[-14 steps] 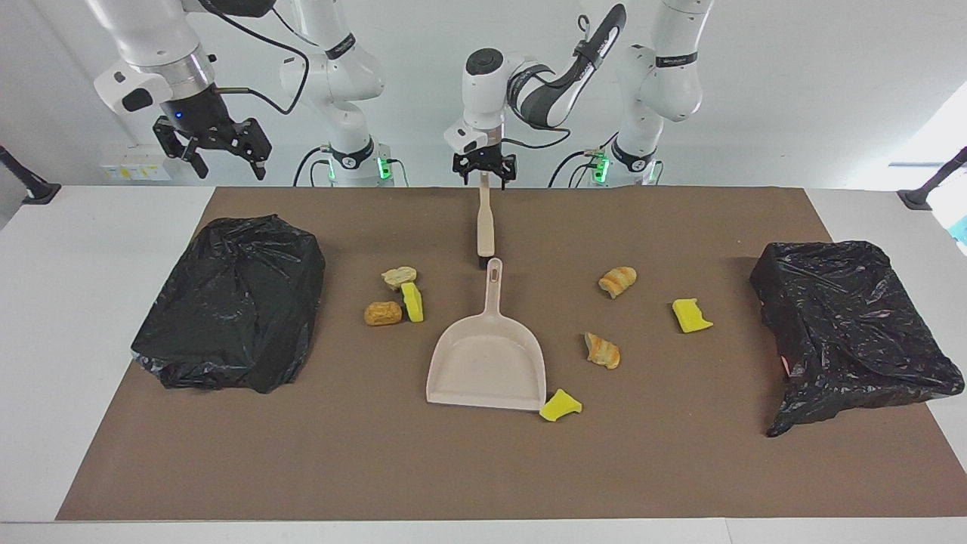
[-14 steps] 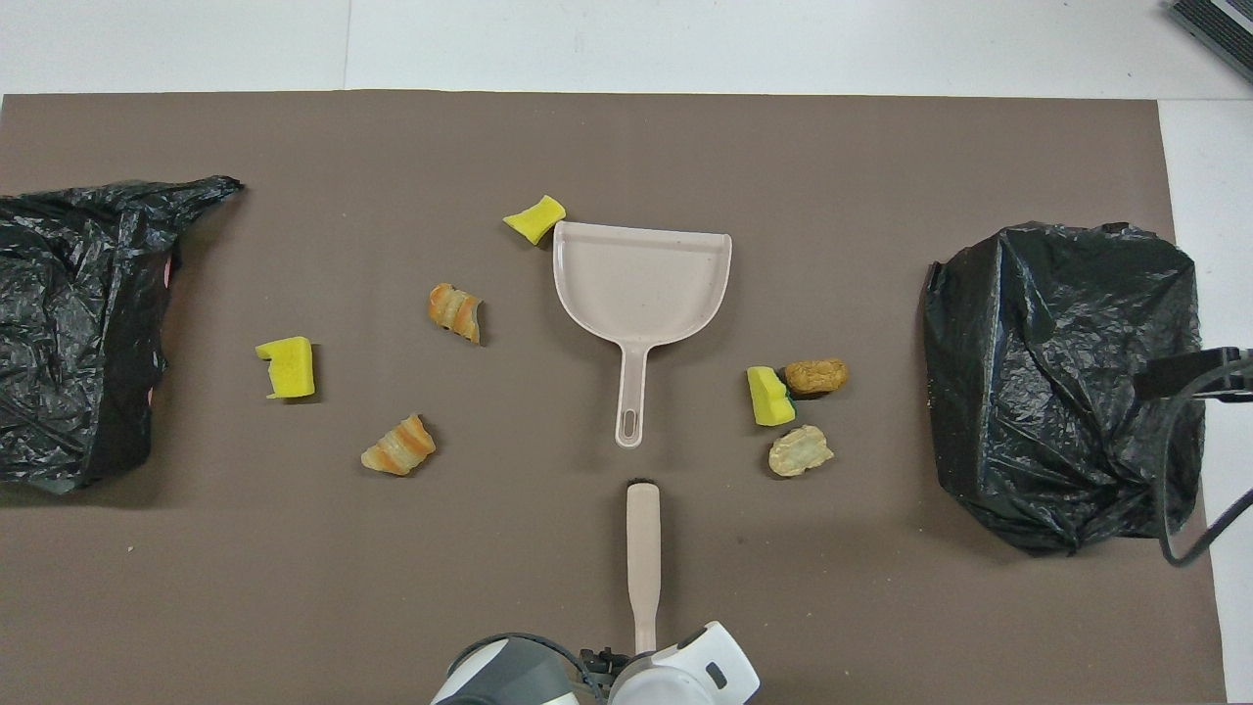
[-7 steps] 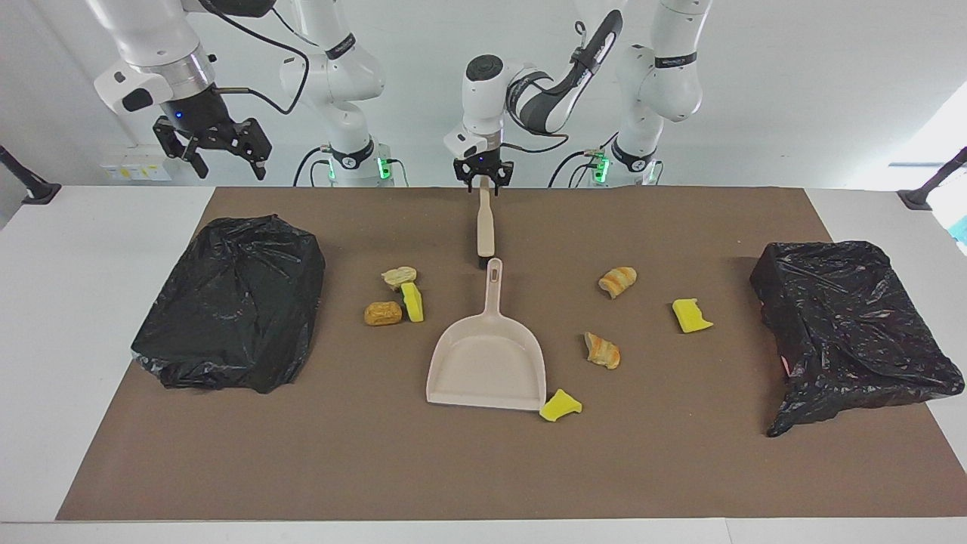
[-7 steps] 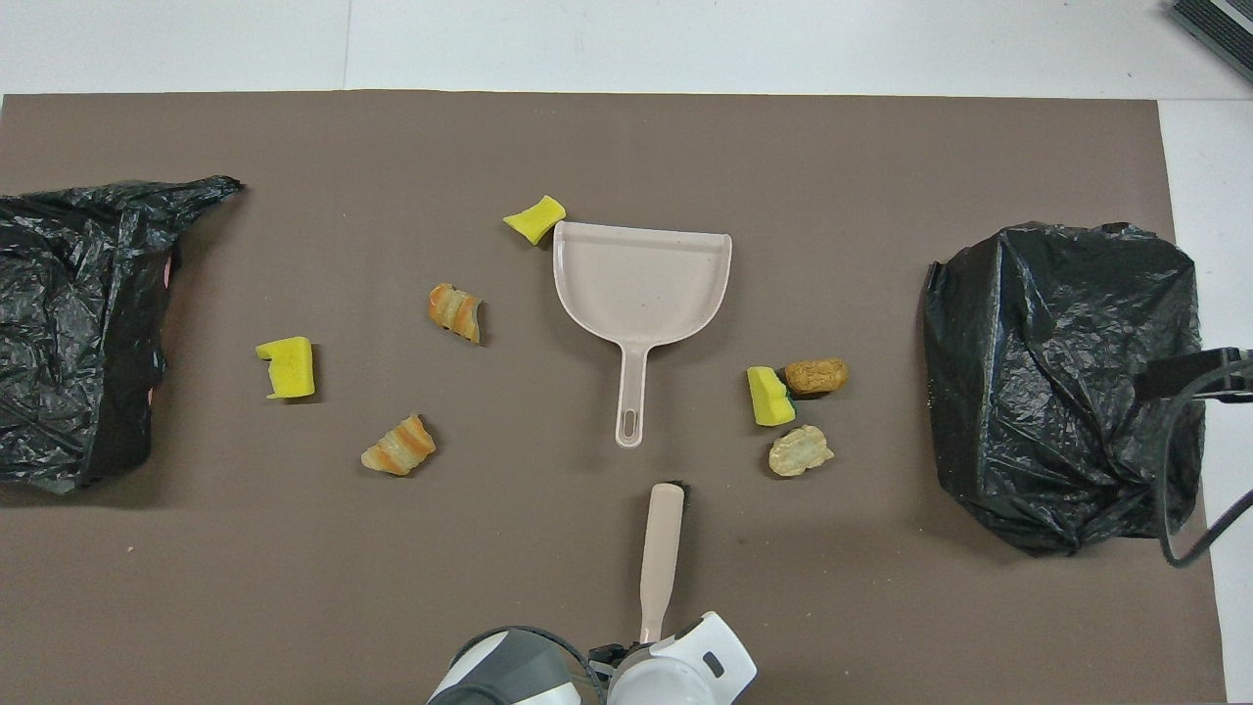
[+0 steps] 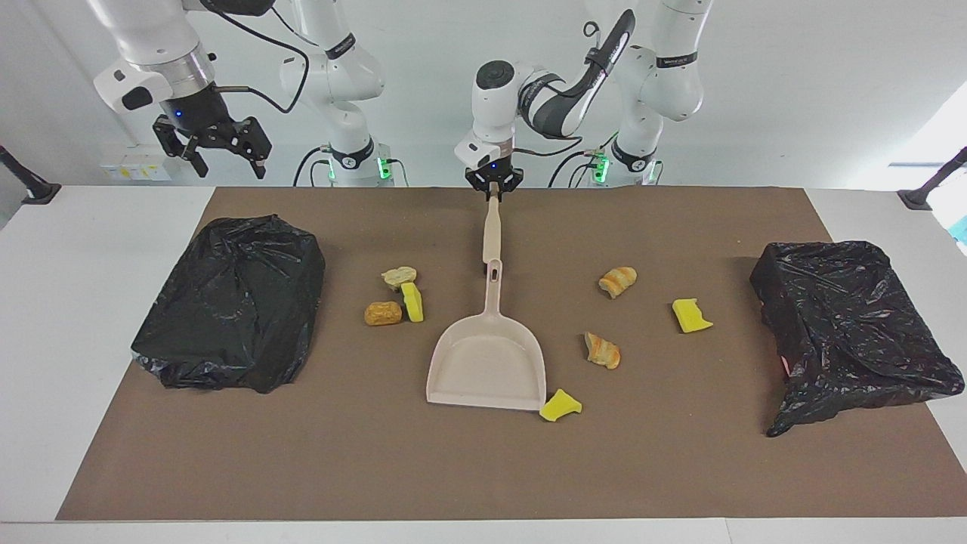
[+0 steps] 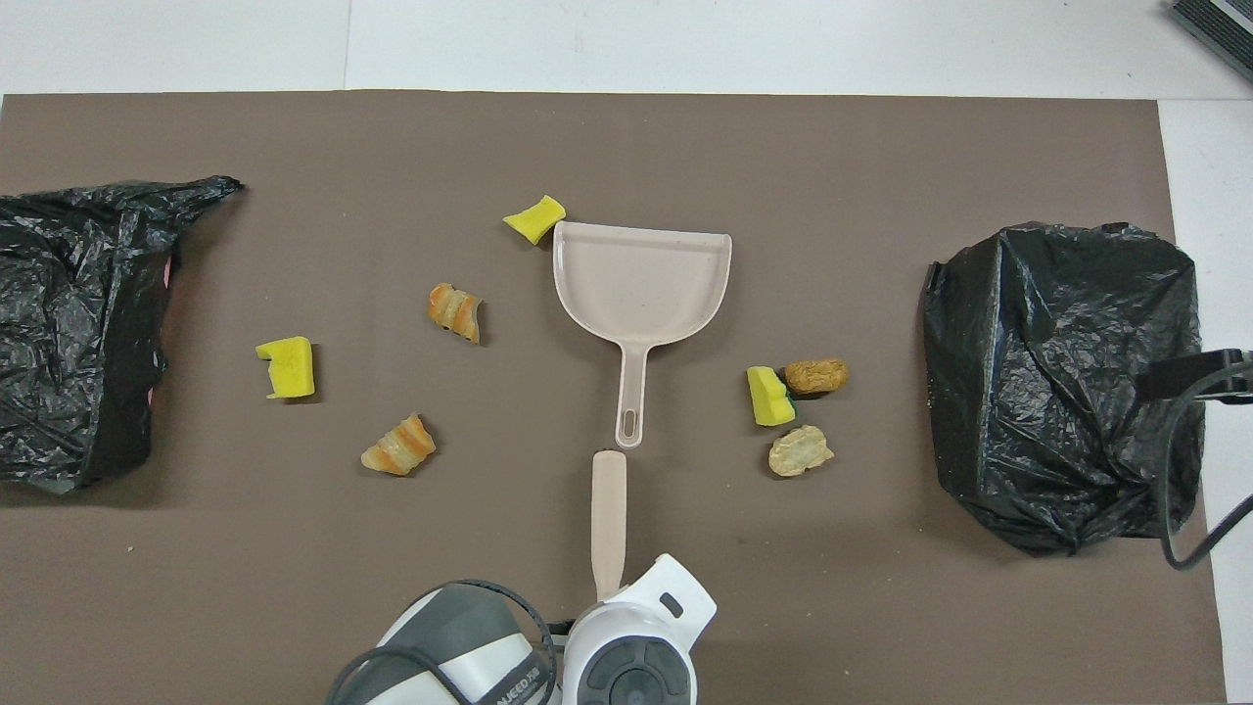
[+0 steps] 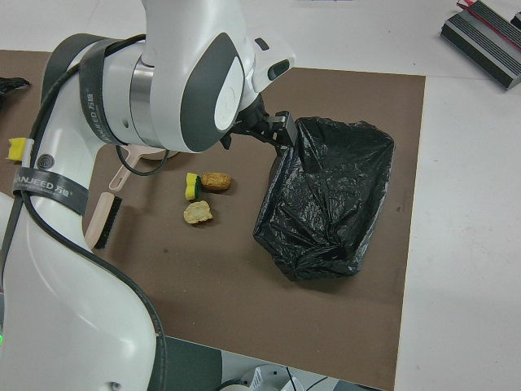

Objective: Sweep and dump trash in bin
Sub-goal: 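Grasp the beige brush handle with the left gripper and lift it, then grasp the dustpan handle with the right gripper while the left gripper positions the brush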

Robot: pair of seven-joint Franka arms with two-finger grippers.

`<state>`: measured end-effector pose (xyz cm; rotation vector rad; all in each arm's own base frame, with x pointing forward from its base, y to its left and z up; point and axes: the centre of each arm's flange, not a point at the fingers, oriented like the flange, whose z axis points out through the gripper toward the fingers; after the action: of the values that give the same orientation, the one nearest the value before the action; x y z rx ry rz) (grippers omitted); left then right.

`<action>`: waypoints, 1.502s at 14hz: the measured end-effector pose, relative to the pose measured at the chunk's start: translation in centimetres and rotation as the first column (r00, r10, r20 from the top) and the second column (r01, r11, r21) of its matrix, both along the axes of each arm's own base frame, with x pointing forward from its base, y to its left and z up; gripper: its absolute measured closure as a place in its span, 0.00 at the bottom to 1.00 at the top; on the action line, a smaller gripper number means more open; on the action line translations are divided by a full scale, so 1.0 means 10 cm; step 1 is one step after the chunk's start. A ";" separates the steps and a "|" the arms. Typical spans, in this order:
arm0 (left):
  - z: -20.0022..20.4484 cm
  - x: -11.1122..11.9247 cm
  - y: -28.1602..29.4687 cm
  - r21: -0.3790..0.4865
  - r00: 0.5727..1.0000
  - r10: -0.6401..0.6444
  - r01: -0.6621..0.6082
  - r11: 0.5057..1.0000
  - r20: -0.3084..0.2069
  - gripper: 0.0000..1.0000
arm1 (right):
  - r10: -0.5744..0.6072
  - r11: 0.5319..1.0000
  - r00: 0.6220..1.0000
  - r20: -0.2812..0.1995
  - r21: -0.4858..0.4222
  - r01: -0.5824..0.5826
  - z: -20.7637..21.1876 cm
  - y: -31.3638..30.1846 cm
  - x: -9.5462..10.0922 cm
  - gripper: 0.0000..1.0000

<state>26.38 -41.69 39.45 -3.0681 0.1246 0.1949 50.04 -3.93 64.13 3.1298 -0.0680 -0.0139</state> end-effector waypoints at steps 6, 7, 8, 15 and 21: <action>0.36 0.67 0.74 0.081 0.979 0.203 -0.199 0.977 -0.033 0.73 | 0.033 0.999 0.999 -0.044 -0.004 -0.033 -0.07 0.43 -0.02 0.00; 0.36 0.83 0.92 0.097 0.971 0.239 -0.236 0.967 -0.021 0.73 | 0.021 1.000 0.999 -0.050 -0.007 -0.021 -0.14 0.64 0.02 0.00; 0.35 0.99 1.09 0.112 0.963 0.271 -0.269 0.957 -0.002 0.73 | 0.015 1.000 0.999 -0.050 -0.011 -0.015 -0.22 0.90 0.08 0.00; 0.27 1.98 2.53 0.138 0.908 0.399 -0.415 0.899 0.131 0.73 | -0.127 0.991 0.990 -0.064 0.043 0.130 -1.62 2.59 0.69 0.00; -0.02 2.32 4.09 0.094 0.972 0.222 -0.228 0.969 0.073 0.73 | -0.155 0.981 0.986 -0.052 0.111 0.160 -2.23 3.72 0.65 0.00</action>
<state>49.59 -0.77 39.26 -2.9763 -0.2315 0.1122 56.55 33.24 41.79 3.2279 -0.3268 -0.0896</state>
